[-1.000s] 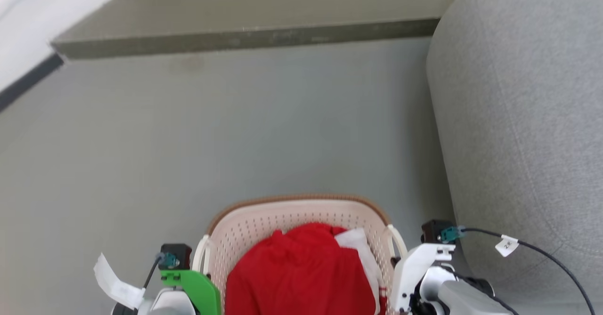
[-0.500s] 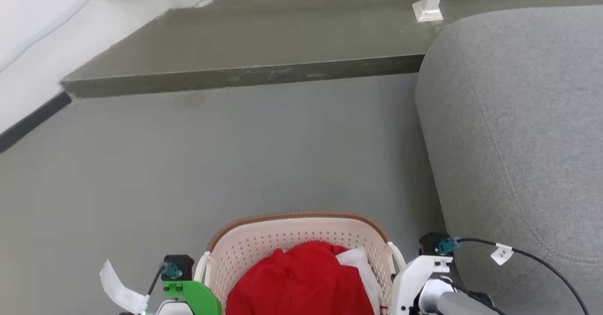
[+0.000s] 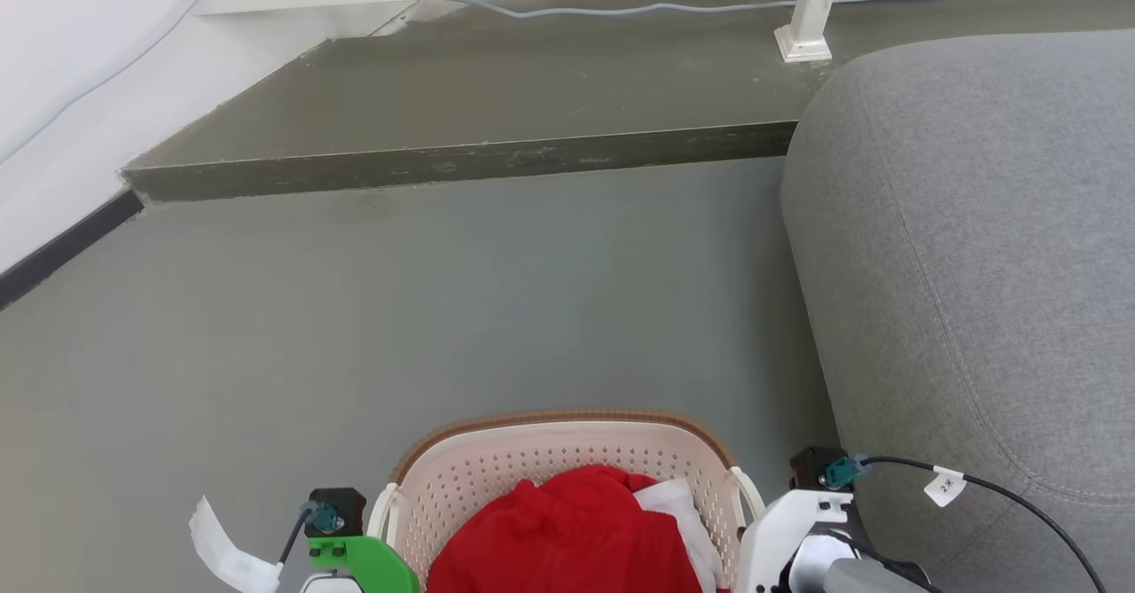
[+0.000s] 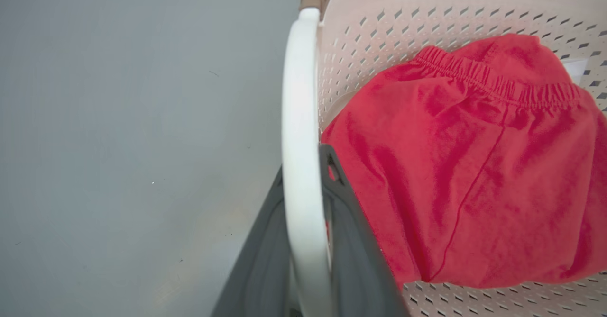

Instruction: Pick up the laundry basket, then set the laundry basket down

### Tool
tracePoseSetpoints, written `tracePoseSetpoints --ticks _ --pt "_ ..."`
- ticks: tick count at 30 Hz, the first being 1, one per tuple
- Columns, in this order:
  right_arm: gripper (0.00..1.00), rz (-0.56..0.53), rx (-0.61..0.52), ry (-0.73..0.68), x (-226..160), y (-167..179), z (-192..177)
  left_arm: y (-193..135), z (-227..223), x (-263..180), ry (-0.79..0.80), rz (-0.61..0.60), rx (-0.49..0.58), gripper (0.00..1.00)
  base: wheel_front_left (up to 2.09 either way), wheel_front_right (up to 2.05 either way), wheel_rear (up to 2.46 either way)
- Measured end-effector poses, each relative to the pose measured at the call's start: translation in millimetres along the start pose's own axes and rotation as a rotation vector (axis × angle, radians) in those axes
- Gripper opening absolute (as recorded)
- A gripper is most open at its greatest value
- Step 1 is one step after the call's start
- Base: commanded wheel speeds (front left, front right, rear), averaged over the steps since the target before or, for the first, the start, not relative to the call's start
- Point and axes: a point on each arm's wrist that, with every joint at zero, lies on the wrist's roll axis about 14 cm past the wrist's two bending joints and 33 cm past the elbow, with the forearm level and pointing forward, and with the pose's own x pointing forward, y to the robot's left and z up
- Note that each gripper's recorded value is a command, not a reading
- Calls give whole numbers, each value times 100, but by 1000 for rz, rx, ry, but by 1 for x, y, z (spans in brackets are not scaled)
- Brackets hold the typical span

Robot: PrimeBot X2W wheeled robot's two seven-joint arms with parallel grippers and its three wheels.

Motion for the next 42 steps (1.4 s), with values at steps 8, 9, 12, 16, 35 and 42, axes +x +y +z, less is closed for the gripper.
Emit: tracePoseSetpoints --ticks 8,9,12,16,35,42 --pt "0 1 -3 -6 -1 1 1 -1 1 -2 -8 4 0 0 0 0 0" --pt "0 1 -1 -6 -2 1 1 -1 1 -2 -9 4 1 0 0 0 0" --pt "0 2 1 -8 -2 1 1 0 1 -3 -13 8 2 0 0 0 0" --pt "0 1 5 -5 -3 1 -1 -1 0 -4 -11 9 2 0 0 0 0" --pt "0 3 8 0 -3 2 -6 -1 -4 -5 -5 21 3 0 0 0 0" --pt "0 -5 13 13 2 -1 -4 0 -6 1 14 28 -21 0 0 0 0"
